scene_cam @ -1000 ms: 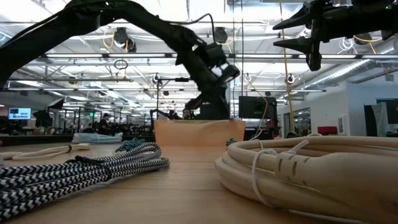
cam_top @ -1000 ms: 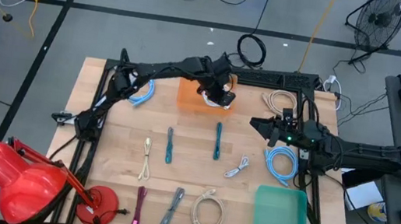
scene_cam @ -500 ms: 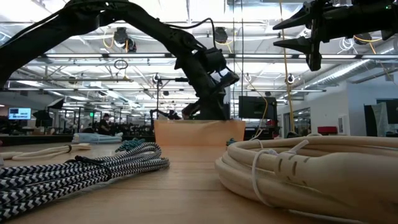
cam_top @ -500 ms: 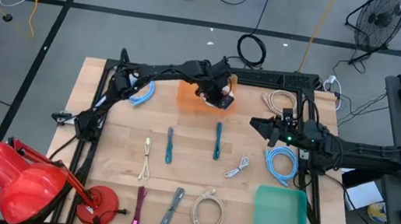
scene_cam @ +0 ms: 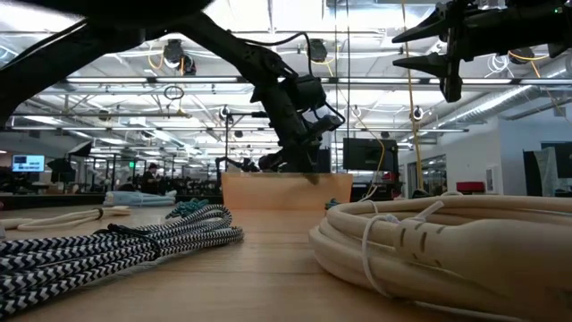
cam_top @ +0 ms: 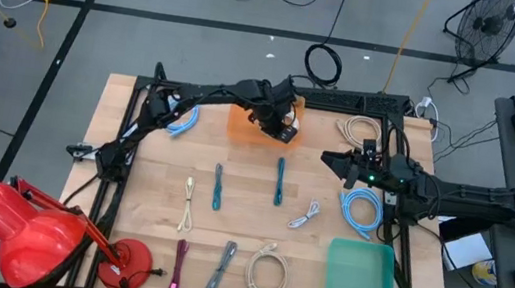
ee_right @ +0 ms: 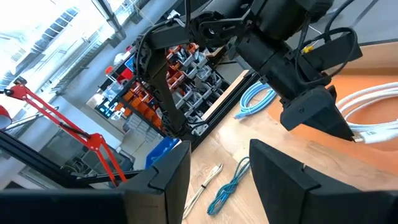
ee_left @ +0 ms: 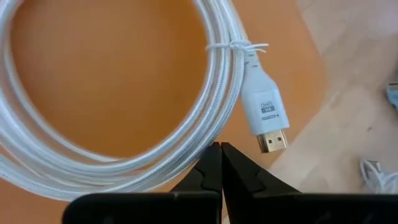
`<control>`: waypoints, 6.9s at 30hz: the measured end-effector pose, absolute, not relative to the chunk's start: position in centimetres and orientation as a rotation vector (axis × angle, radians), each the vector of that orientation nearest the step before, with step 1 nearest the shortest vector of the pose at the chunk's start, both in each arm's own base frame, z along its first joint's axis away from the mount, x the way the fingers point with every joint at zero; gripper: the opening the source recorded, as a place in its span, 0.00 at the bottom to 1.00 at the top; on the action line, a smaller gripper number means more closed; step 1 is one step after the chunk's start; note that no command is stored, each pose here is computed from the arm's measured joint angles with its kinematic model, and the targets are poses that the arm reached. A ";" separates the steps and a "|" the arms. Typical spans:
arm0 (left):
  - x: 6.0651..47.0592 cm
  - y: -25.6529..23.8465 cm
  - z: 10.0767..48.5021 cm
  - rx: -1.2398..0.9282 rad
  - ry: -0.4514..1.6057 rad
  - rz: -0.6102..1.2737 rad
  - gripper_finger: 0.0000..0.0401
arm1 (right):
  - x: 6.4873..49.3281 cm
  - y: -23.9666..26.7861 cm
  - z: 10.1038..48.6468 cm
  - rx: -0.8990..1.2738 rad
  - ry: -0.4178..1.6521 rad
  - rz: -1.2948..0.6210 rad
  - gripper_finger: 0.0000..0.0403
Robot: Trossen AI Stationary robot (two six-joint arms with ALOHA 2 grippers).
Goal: Pick & Place USB Port
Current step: Put the large white charger cable into the orange bin, then put the small right blue charger cable into the green bin
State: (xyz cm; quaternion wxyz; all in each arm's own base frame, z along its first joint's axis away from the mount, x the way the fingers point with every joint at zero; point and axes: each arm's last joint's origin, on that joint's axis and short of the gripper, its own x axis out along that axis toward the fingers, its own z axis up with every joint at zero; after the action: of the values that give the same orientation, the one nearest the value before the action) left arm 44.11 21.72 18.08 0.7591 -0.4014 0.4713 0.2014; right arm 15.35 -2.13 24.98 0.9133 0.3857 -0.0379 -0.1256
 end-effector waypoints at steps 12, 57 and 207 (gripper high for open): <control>44.0 21.8 17.8 -0.808 1.045 0.457 0.00 | 15.4 -2.1 25.0 0.805 -0.080 -0.259 0.39; 43.5 22.9 19.2 -0.929 0.996 0.382 0.00 | 15.4 -2.1 25.0 0.795 -0.086 -0.258 0.39; 38.7 24.3 23.7 -0.563 1.364 0.605 0.00 | 15.3 -2.1 24.7 0.792 -0.052 -0.269 0.39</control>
State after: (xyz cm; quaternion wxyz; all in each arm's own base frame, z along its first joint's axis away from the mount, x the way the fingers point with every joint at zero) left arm 38.72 24.31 23.73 0.6985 -0.2525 0.6121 0.2714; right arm 15.34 -2.14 24.72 0.9135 0.3844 -0.0253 -0.1308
